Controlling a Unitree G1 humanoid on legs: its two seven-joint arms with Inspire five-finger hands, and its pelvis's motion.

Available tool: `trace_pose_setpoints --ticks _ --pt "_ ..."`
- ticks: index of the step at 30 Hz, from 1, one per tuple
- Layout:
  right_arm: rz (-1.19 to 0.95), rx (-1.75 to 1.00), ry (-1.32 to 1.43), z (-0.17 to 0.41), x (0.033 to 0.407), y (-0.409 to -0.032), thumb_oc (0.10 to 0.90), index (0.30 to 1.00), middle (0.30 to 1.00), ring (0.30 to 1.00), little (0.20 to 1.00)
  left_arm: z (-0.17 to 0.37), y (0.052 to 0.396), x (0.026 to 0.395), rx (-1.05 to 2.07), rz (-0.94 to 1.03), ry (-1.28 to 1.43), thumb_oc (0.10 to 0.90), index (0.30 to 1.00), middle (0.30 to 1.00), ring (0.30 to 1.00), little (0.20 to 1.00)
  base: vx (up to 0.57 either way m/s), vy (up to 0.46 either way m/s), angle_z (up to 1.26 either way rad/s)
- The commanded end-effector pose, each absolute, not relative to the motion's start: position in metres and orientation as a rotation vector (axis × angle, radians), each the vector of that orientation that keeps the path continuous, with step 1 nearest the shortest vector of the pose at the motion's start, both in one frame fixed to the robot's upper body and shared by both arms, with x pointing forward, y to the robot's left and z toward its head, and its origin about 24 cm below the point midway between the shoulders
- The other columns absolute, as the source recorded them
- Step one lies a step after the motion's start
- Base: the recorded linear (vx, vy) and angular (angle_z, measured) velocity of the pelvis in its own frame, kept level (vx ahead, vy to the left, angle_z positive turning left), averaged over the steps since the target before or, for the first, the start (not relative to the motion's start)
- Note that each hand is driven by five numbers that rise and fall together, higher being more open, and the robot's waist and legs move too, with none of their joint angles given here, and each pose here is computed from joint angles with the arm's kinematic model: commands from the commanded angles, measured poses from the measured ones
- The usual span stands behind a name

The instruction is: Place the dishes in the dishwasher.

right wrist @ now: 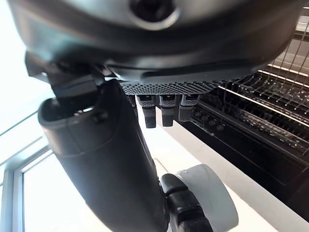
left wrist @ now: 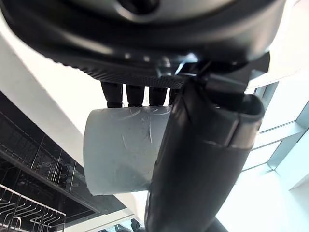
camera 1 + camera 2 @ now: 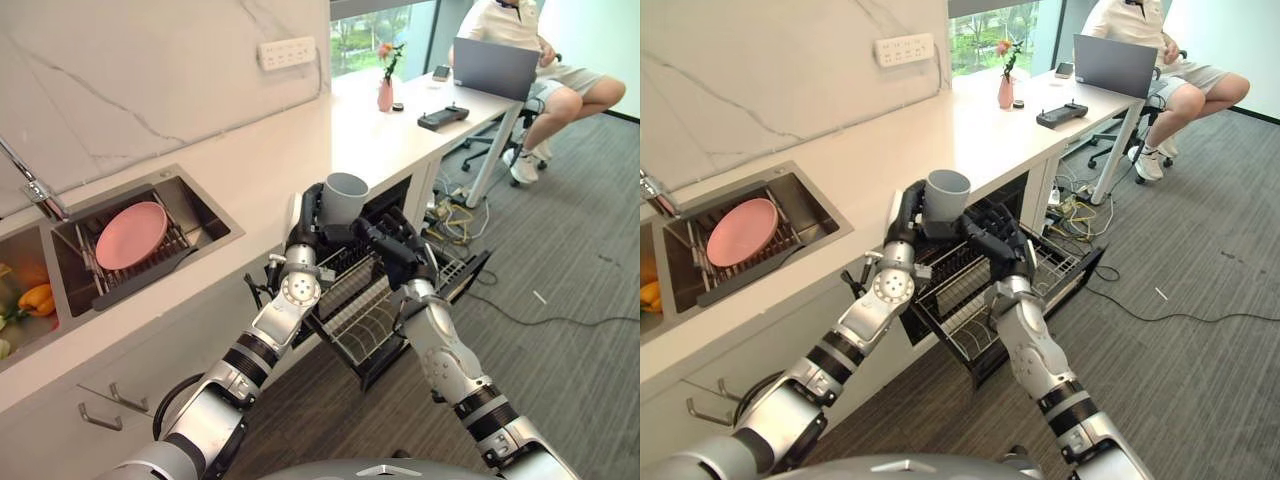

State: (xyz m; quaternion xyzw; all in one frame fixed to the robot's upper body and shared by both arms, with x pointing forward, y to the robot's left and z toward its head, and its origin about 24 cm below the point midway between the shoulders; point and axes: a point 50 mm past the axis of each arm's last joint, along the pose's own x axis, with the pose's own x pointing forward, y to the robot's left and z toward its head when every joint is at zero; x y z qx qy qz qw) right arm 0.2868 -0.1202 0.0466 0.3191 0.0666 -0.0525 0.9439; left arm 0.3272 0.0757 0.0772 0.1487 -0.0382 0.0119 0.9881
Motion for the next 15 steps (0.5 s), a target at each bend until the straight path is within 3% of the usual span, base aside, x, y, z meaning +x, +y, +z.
trace_pose_setpoints --ticks 1,15 --pt "0.002 0.652 -0.109 0.104 0.315 -0.113 0.8 0.9 0.9 0.9 0.9 0.162 0.031 0.333 0.22 -0.124 -0.468 0.4 0.3 0.3 0.3 0.3 0.0 0.0 0.0" --pt "0.252 0.561 -0.005 0.09 0.32 -0.107 0.8 0.9 0.9 0.9 0.9 0.136 0.015 0.323 0.017 -0.323 -0.303 0.4 0.3 0.3 0.3 0.3 -0.01 -0.015 0.06"
